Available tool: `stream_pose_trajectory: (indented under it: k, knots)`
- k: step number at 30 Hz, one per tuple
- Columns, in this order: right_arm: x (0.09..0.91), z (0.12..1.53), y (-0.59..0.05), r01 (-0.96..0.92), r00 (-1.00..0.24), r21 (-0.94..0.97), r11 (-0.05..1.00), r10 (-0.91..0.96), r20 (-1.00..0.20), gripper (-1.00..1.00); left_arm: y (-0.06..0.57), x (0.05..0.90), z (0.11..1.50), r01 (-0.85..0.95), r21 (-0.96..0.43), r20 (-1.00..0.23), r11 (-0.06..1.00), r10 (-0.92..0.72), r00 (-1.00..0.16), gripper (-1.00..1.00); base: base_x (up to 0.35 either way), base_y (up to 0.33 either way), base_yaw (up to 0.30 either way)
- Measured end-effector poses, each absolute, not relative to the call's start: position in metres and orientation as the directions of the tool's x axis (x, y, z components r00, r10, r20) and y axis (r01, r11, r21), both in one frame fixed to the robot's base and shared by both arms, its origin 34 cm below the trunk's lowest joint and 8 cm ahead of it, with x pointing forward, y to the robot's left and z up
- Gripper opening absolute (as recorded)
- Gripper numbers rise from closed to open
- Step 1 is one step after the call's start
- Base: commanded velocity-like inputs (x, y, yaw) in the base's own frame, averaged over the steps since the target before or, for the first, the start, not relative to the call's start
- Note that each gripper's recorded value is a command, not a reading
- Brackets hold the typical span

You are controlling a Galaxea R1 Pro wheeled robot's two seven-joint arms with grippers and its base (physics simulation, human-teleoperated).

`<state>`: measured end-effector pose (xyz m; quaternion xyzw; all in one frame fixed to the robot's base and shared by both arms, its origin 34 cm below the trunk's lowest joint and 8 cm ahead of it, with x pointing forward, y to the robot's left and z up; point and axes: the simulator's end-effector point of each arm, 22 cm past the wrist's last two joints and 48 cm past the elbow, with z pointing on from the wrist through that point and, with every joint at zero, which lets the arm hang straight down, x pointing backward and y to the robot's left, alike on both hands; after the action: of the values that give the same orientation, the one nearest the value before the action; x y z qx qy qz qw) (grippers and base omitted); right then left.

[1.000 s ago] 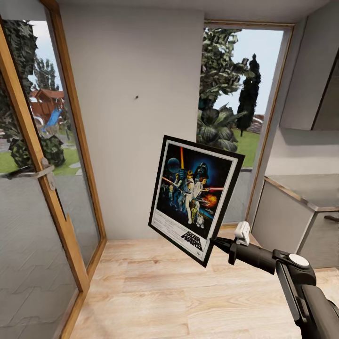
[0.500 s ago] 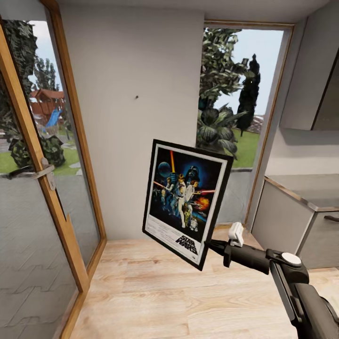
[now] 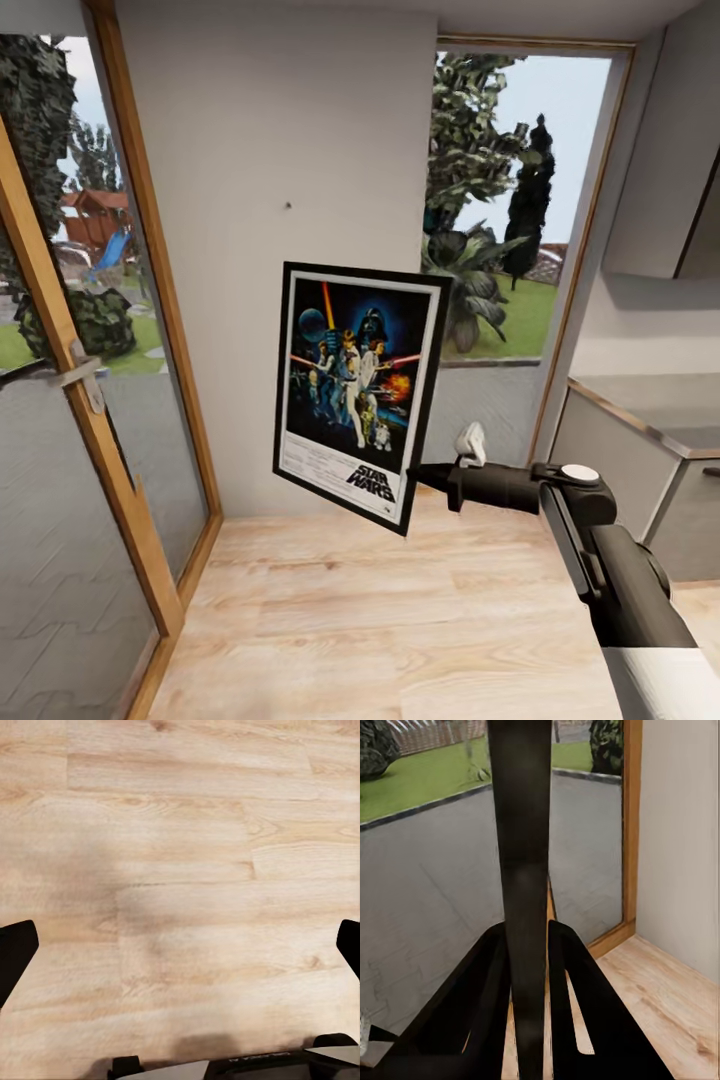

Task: Pick up the poster from the kitchen countertop and hang it on one of the wall nails in the kitchen.

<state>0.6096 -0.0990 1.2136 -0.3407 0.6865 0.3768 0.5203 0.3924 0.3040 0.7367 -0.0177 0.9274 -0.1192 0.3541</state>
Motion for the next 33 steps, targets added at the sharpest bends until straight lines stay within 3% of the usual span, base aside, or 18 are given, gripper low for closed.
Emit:
stream_pose_trajectory:
  k: [33]
  knots:
    - [0.6091,1.2153,-0.0973,-0.862,-0.229,0.167,0.479,-0.073,-0.971,-1.00,0.3038,0.3914,0.7359,0.049,-0.236,-0.648,0.971,-0.119,-0.752,1.00,0.335,0.022,0.000]
